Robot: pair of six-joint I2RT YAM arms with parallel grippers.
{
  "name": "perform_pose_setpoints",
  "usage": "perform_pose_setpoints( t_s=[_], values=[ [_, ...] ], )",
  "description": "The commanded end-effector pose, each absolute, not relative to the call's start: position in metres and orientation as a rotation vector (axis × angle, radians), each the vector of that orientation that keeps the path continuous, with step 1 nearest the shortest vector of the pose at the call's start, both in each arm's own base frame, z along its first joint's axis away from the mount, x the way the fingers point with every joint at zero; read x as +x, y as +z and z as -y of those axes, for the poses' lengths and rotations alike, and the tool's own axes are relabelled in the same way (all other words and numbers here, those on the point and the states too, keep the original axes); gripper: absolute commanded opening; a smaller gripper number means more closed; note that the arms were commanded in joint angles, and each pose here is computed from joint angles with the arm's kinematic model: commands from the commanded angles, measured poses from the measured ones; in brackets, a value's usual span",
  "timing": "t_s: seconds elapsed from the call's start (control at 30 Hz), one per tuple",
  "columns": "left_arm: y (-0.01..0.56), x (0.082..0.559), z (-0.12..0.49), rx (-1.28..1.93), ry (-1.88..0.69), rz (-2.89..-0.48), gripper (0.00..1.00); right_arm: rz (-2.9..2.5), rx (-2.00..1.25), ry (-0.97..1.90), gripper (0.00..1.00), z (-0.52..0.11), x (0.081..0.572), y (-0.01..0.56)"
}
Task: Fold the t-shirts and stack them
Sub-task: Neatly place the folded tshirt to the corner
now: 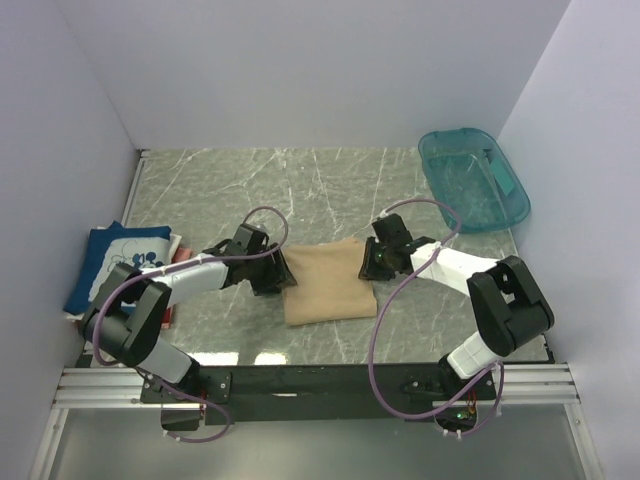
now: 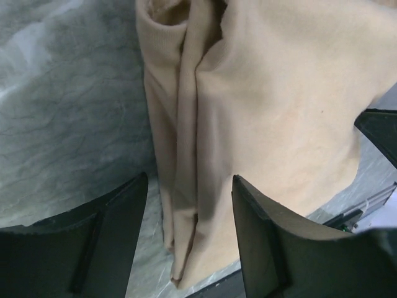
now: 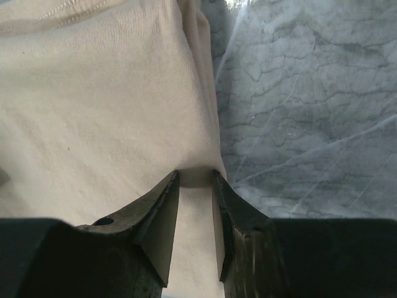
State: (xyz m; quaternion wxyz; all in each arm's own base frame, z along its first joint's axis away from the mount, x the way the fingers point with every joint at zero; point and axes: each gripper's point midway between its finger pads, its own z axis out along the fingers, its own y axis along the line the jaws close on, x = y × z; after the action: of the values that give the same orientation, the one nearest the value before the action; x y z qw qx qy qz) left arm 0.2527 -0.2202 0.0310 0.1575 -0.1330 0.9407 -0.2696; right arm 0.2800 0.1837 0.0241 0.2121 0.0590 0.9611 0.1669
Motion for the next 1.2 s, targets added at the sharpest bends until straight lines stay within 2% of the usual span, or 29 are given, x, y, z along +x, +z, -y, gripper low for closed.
perform_pose_setpoints(
  t_s=[0.0,0.1,0.27,0.37,0.47,0.5,0.63,0.67,0.73,0.77,0.83,1.03,1.17],
  values=[
    [0.005,0.248,0.206,-0.436,-0.587,-2.727,0.63,-2.642,0.171,0.448,0.35,-0.178,0.287,0.022],
    [-0.006,0.244,0.199,-0.457,-0.447,-2.741,0.61,-2.644,0.177,0.451,0.35,-0.176,0.287,0.022],
    [-0.019,0.238,0.200,-0.485,-0.375,-2.764,0.53,-2.630,0.182,0.467,0.35,-0.175,0.289,0.025],
    [-0.021,0.238,0.201,-0.521,-0.337,-2.764,0.38,-2.619,0.185,0.471,0.35,-0.174,0.290,0.030],
    [-0.012,0.241,0.201,-0.578,-0.324,-2.752,0.07,-2.588,0.188,0.486,0.37,-0.172,0.290,0.045],
    [-0.008,0.243,0.202,-0.619,-0.324,-2.741,0.01,-2.574,0.195,0.493,0.39,-0.172,0.291,0.051],
    [0.020,0.259,0.197,-0.742,-0.243,-2.691,0.01,-2.491,0.226,0.525,0.47,-0.166,0.291,0.089],
    [0.036,0.278,0.197,-0.785,-0.216,-2.636,0.01,-2.450,0.227,0.549,0.48,-0.166,0.291,0.104],
    [0.042,0.276,0.180,-0.905,-0.058,-2.636,0.01,-2.419,0.235,0.566,0.53,-0.165,0.290,0.121],
    [0.054,0.298,0.179,-0.954,-0.031,-2.587,0.01,-2.387,0.234,0.585,0.53,-0.165,0.289,0.134],
    [0.062,0.305,0.170,-1.005,0.032,-2.601,0.01,-2.366,0.220,0.608,0.53,-0.165,0.286,0.147],
    [0.094,0.378,0.132,-1.296,-0.026,-2.471,0.01,-2.304,0.191,0.654,0.53,-0.165,0.277,0.180],
    [0.123,0.426,0.083,-1.490,-0.039,-2.322,0.01,-2.282,0.179,0.672,0.53,-0.164,0.272,0.189]
  ],
)
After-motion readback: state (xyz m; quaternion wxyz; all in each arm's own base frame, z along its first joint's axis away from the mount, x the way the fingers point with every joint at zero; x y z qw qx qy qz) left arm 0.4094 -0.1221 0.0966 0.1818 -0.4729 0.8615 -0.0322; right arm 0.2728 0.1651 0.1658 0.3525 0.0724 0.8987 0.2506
